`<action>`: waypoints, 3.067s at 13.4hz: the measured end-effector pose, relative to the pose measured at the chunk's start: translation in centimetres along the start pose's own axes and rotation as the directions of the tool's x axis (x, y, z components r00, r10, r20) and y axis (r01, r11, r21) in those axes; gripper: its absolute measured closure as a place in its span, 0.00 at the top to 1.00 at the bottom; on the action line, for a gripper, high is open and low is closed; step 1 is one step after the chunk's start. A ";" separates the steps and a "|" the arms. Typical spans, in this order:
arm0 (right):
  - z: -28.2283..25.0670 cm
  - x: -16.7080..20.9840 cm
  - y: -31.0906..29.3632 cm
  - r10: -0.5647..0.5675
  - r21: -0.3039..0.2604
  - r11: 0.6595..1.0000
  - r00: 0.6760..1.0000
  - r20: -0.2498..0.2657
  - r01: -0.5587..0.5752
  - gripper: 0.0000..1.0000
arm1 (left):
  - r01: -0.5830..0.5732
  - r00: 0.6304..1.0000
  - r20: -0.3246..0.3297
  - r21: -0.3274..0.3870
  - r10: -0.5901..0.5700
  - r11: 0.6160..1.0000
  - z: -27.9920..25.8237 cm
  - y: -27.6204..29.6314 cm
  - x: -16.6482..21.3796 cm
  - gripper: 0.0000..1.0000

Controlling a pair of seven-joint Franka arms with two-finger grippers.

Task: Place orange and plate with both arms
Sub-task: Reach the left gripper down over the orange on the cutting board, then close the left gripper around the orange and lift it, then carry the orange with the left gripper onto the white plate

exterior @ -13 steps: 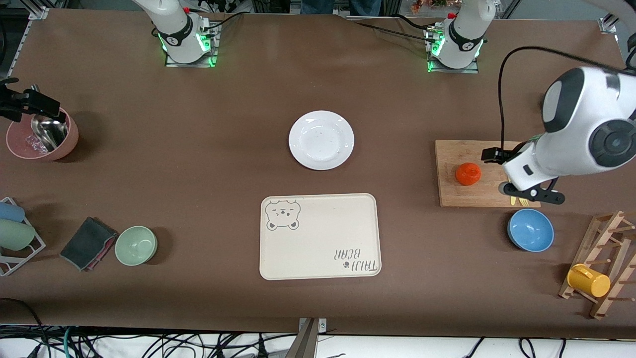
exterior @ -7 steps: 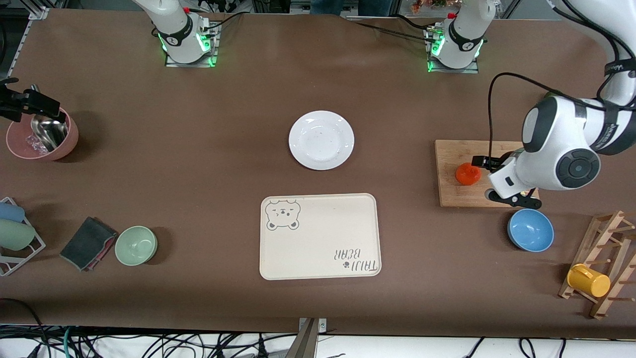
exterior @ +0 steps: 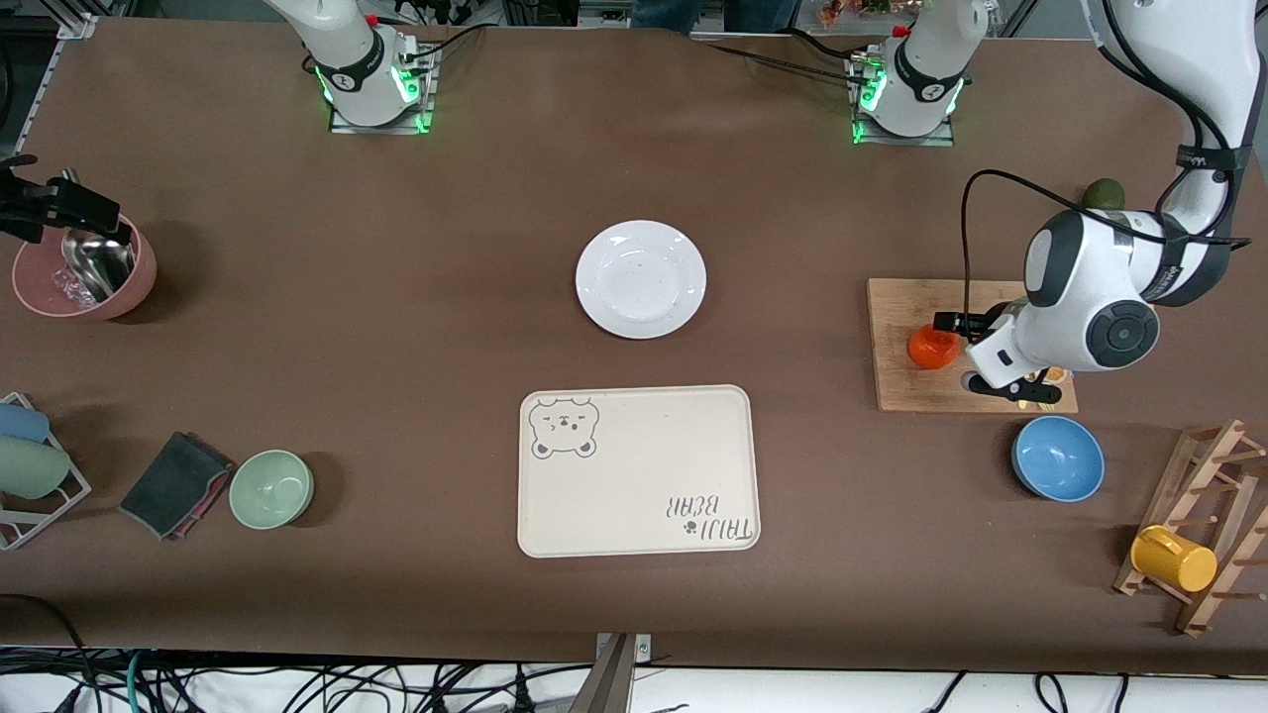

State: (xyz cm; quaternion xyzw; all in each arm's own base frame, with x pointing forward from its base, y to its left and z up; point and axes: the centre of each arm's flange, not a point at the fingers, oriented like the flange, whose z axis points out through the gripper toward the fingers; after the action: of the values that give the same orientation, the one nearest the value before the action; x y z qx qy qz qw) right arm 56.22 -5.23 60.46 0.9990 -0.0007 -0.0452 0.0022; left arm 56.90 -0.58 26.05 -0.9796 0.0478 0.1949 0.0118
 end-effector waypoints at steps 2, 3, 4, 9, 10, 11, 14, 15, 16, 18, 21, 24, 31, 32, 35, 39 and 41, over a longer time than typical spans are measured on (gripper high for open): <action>0.0 0.0 0.0 0.000 0.000 1.000 1.000 0.000 0.000 1.00 | 0.048 0.999 0.003 -0.009 -0.048 0.999 0.4 0.2 0.0 1.00; 0.0 0.0 0.0 0.000 0.000 1.000 1.000 0.000 0.000 1.00 | 0.067 0.998 0.005 -0.018 -0.067 0.998 0.6 0.4 0.1 1.00; 0.0 0.0 0.0 0.000 0.000 1.000 1.000 0.000 0.000 1.00 | 0.080 0.997 0.006 -0.026 -0.080 0.996 0.8 0.4 0.2 1.00; 0.0 0.0 0.0 0.000 0.000 1.000 1.000 0.000 0.000 1.00 | 0.111 0.994 -0.007 -0.037 -0.111 0.993 3.0 0.6 1.5 1.00; 0.0 0.0 0.0 0.000 0.000 1.000 1.000 0.000 0.000 1.00 | 0.120 0.993 -0.003 -0.047 -0.120 0.992 3.4 0.8 1.6 1.00; 0.0 0.0 0.0 0.000 0.000 1.000 1.000 0.000 0.000 1.00 | 0.127 0.992 0.001 -0.061 -0.127 0.990 3.6 1.0 1.7 1.00; 0.0 0.0 0.0 0.000 0.000 1.000 1.000 0.000 0.000 1.00 | 0.135 0.991 -0.004 -0.071 -0.136 0.988 4.4 1.4 2.2 1.00; 0.0 0.0 0.0 0.000 0.000 1.000 1.000 0.000 0.000 1.00 | 0.137 0.990 -0.004 -0.072 -0.138 0.988 4.6 1.4 2.3 1.00; 0.0 0.0 0.0 0.000 0.000 1.000 1.000 0.000 0.000 1.00 | 0.139 0.990 -0.008 -0.072 -0.140 0.988 4.7 1.4 2.4 1.00; 0.0 0.0 0.0 0.000 0.000 1.000 1.000 0.000 0.000 1.00 | 0.141 0.990 -0.017 -0.075 -0.142 0.987 5.1 1.4 2.7 1.00; 0.0 0.0 0.0 0.000 0.000 1.000 1.000 0.000 0.000 1.00 | 0.142 0.990 -0.008 -0.077 -0.143 0.987 6.1 1.4 3.0 1.00; 0.0 0.0 0.0 0.000 0.000 1.000 1.000 0.000 0.000 1.00 | 0.142 0.990 -0.002 -0.077 -0.143 0.987 6.5 1.5 3.1 0.94; 0.0 0.0 0.0 0.000 0.000 1.000 1.000 0.000 0.000 1.00 | 0.144 0.989 -0.019 -0.075 -0.146 0.987 5.7 2.6 3.5 0.75; 0.0 0.0 0.0 0.000 0.000 1.000 1.000 0.000 0.000 1.00 | 0.156 0.987 -0.026 -0.070 -0.158 0.985 5.3 4.2 3.7 0.75; 0.0 0.0 0.0 0.000 0.000 1.000 1.000 0.000 0.000 1.00 | 0.172 0.983 -0.057 -0.075 -0.176 0.982 3.2 11.8 3.8 0.75; 0.0 0.0 0.0 0.000 0.000 1.000 1.000 0.000 0.000 1.00 | 0.226 0.972 -0.039 -0.139 -0.233 0.964 1.8 22.5 1.8 0.75; 0.0 0.0 0.0 0.000 0.000 1.000 1.000 0.000 0.000 1.00 | 0.276 0.958 -0.033 -0.150 -0.284 0.949 1.6 29.3 -0.1 0.75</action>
State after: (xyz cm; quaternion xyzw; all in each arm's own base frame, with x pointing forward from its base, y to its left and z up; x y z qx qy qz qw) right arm 56.22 -5.23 60.46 0.9990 -0.0006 -0.0453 0.0022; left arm 53.29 -29.61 24.51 -0.9796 -0.1057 0.1676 -0.0328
